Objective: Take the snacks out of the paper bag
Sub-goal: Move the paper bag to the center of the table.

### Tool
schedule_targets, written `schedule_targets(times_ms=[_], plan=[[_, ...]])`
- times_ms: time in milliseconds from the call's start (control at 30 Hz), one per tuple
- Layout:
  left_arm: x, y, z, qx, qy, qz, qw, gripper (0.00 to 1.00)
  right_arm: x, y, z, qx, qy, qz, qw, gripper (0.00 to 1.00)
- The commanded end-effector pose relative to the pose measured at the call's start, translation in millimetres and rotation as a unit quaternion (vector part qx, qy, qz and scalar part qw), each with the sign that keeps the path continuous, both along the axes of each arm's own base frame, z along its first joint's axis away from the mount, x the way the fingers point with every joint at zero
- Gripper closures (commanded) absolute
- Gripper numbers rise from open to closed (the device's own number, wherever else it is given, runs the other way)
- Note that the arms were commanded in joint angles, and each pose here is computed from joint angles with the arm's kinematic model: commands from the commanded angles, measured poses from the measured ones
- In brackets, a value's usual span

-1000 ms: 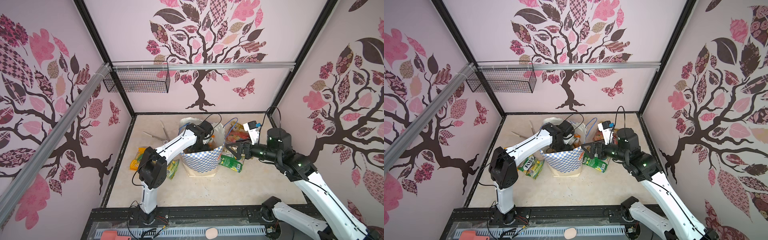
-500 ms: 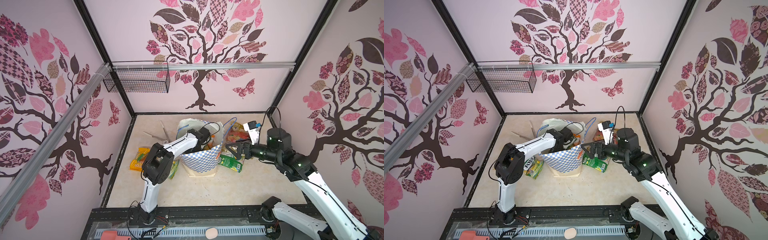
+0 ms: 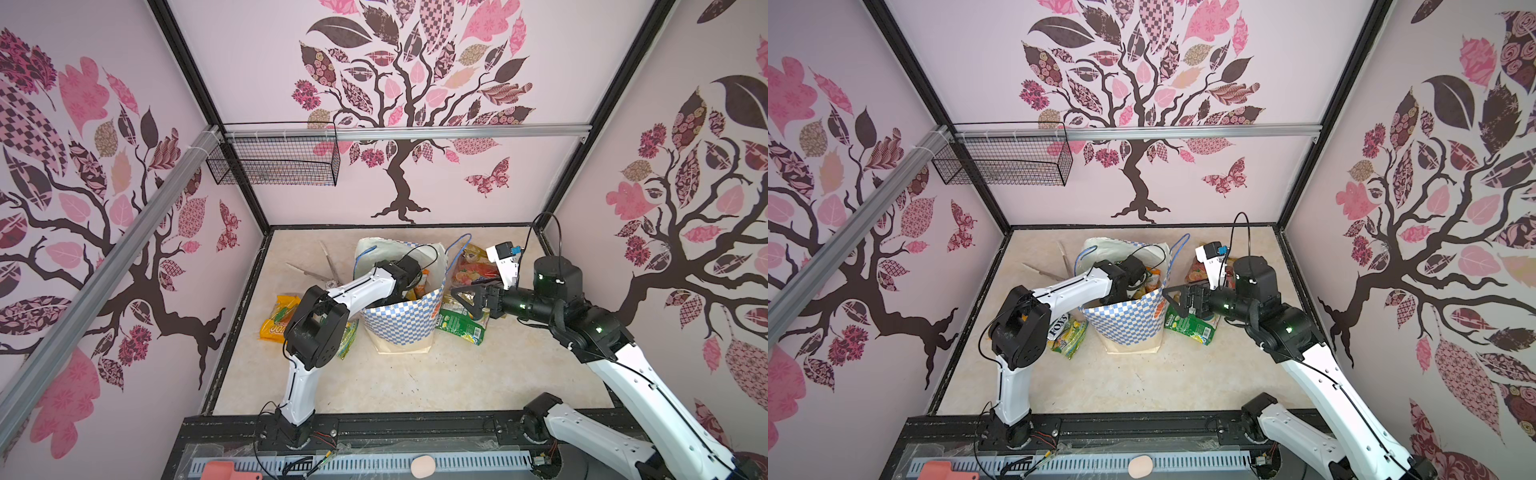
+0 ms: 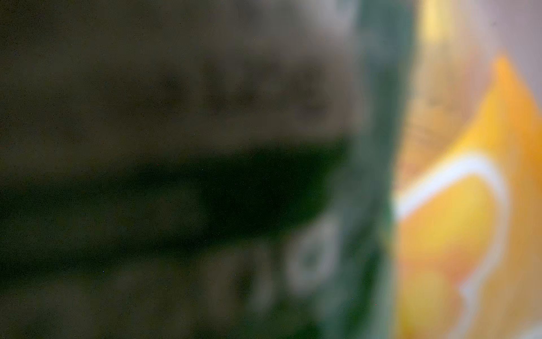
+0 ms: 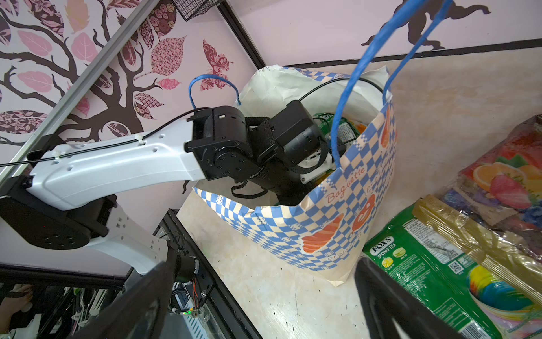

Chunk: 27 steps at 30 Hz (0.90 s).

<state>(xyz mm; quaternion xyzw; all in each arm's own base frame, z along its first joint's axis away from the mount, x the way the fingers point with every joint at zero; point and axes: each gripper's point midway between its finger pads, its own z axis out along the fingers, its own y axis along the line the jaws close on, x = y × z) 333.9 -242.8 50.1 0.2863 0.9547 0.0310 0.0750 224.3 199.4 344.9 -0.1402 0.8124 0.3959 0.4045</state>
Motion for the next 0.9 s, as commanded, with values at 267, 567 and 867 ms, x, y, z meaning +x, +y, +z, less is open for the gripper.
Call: schedule_targets(times_ms=[267,567,867], plan=[[-5.0,5.0,26.8,-0.002,-0.023,0.004,1.0,1.0,-2.3,2.1,-0.8,0.003,0.005,0.006,1.0,0.0],[2.6,-4.5,74.1,-0.025,-0.083,-0.005,0.996,1.0,-2.1,1.4,-1.1,0.003,0.005,0.004,1.0,0.0],[8.7,-12.2,123.9,-0.056,-0.147,-0.011,0.987,1.0,-2.0,1.7,-1.6,0.004,0.006,0.003,1.0,0.0]])
